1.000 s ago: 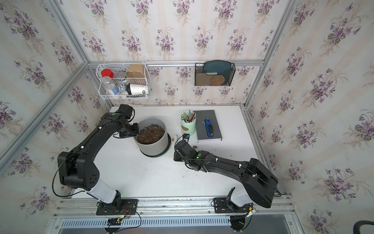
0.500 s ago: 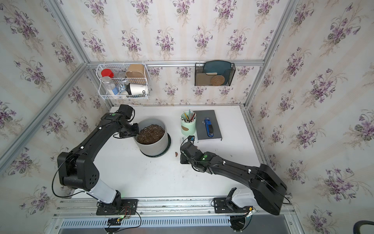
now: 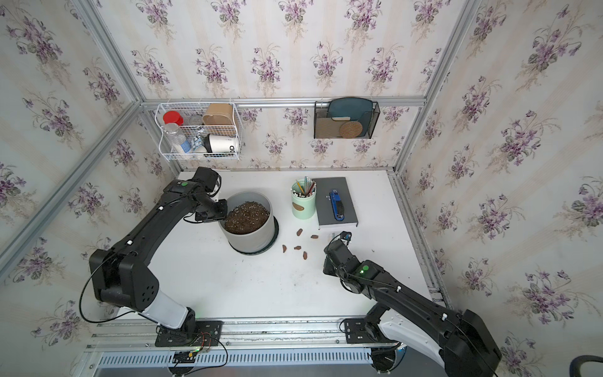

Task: Scrub the dried mud off the ceramic pot
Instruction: Place the brush at the center of the board.

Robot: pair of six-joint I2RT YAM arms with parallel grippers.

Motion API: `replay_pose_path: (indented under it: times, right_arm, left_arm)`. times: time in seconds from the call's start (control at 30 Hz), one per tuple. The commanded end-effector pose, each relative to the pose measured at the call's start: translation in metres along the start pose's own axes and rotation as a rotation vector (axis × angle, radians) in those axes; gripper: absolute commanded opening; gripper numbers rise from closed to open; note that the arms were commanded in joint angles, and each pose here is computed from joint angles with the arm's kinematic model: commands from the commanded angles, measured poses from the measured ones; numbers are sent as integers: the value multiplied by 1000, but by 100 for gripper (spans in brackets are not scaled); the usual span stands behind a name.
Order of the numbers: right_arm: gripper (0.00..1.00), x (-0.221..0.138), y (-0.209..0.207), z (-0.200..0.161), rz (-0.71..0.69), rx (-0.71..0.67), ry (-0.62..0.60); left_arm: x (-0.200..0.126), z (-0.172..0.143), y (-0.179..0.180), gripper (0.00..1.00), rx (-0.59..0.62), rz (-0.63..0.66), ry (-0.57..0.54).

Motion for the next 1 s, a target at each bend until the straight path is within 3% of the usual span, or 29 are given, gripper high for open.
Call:
replay_pose_path:
  times: [0.0, 0.23, 0.4, 0.53, 0.6, 0.97]
  right_arm:
    - [0, 7, 1, -9, 21, 9, 50]
    - [0, 25, -2, -21, 0, -21, 111]
    - [0, 36, -2, -26, -18, -40, 148]
    - [0, 42, -7, -29, -55, -41, 171]
    - [4, 44, -10, -30, -75, -44, 172]
    - [6, 52, -23, -25, -238, -77, 222]
  left_arm:
    - [-12, 3, 1, 39, 10, 3, -43]
    - [-46, 1, 7, 35, -9, -14, -159]
    - [-63, -27, -1, 30, -12, -194, -224]
    - [-65, -58, -10, 32, -6, -358, -228]
    - [-65, -69, -11, 32, -3, -400, -229]
    - [-79, -71, -12, 31, -21, -457, -290]
Point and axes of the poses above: each gripper's point midway between its finger pads, its own x axis out along the fingers, its own y axis along the line the jaws close on, z = x × y, the point moved 3 cm from there along -x, back along the fingers, and after that the axes turned 11 degrees about -x, right-handed, at the moved point
